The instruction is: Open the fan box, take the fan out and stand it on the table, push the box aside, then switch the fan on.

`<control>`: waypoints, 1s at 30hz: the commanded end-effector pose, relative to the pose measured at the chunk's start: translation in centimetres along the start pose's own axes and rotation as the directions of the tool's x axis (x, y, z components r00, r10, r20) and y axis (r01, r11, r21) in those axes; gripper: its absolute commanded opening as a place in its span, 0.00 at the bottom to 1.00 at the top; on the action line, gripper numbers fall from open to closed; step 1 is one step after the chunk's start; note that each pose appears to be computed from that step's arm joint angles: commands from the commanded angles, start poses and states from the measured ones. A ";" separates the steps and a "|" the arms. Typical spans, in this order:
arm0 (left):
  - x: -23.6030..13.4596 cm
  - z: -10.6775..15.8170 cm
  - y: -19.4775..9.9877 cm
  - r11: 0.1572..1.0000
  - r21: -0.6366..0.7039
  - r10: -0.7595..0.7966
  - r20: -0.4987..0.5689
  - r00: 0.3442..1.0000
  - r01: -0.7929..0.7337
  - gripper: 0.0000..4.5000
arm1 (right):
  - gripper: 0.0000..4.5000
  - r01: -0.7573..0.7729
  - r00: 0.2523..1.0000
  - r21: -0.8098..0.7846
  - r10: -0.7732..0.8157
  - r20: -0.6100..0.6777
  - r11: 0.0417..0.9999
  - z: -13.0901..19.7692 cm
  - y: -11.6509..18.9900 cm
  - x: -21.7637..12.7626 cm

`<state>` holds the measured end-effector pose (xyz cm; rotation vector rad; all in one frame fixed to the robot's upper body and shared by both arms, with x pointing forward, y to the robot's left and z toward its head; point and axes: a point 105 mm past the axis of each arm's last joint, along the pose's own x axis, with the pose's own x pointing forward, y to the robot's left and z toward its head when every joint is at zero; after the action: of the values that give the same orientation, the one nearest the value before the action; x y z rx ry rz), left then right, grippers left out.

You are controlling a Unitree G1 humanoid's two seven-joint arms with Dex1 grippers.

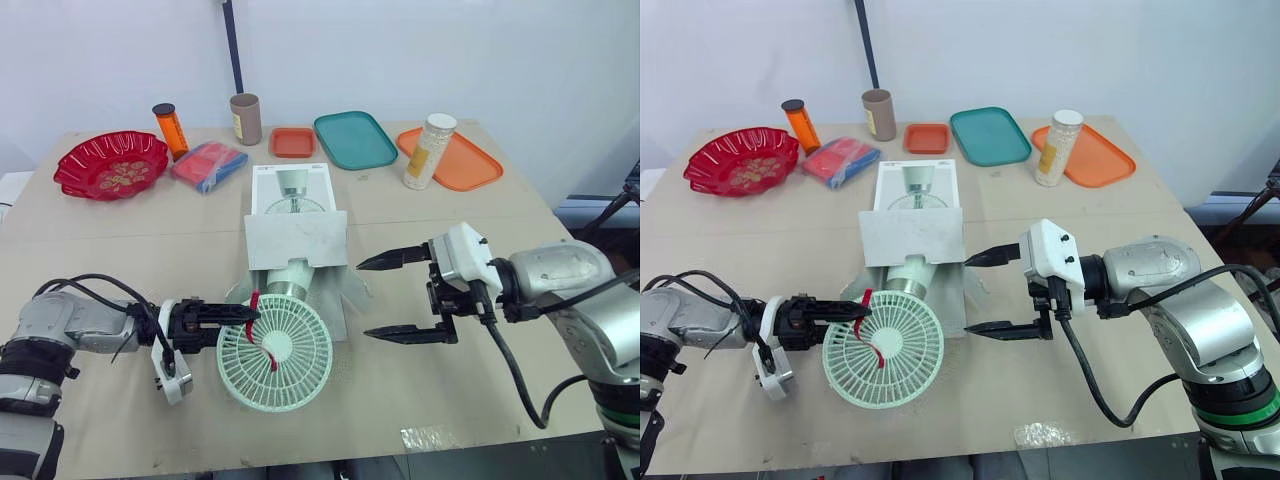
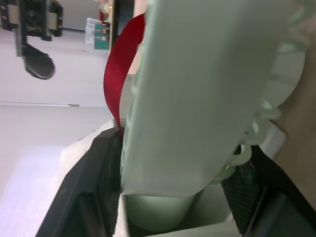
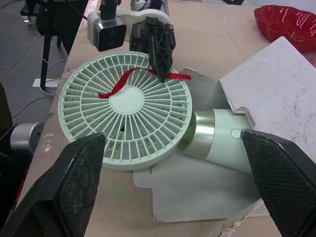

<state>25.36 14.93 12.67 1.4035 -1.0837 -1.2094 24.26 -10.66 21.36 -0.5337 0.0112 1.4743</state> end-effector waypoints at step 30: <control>-0.5 -0.3 1.6 0.996 0.037 0.079 -0.034 0.996 -0.078 0.45 | 1.00 0.028 0.999 0.042 -0.030 0.045 0.999 2.0 -0.7 -1.7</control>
<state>25.67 15.22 13.10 1.4118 -1.0851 -1.1489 24.41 -11.55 22.70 -0.4578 0.0471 1.4546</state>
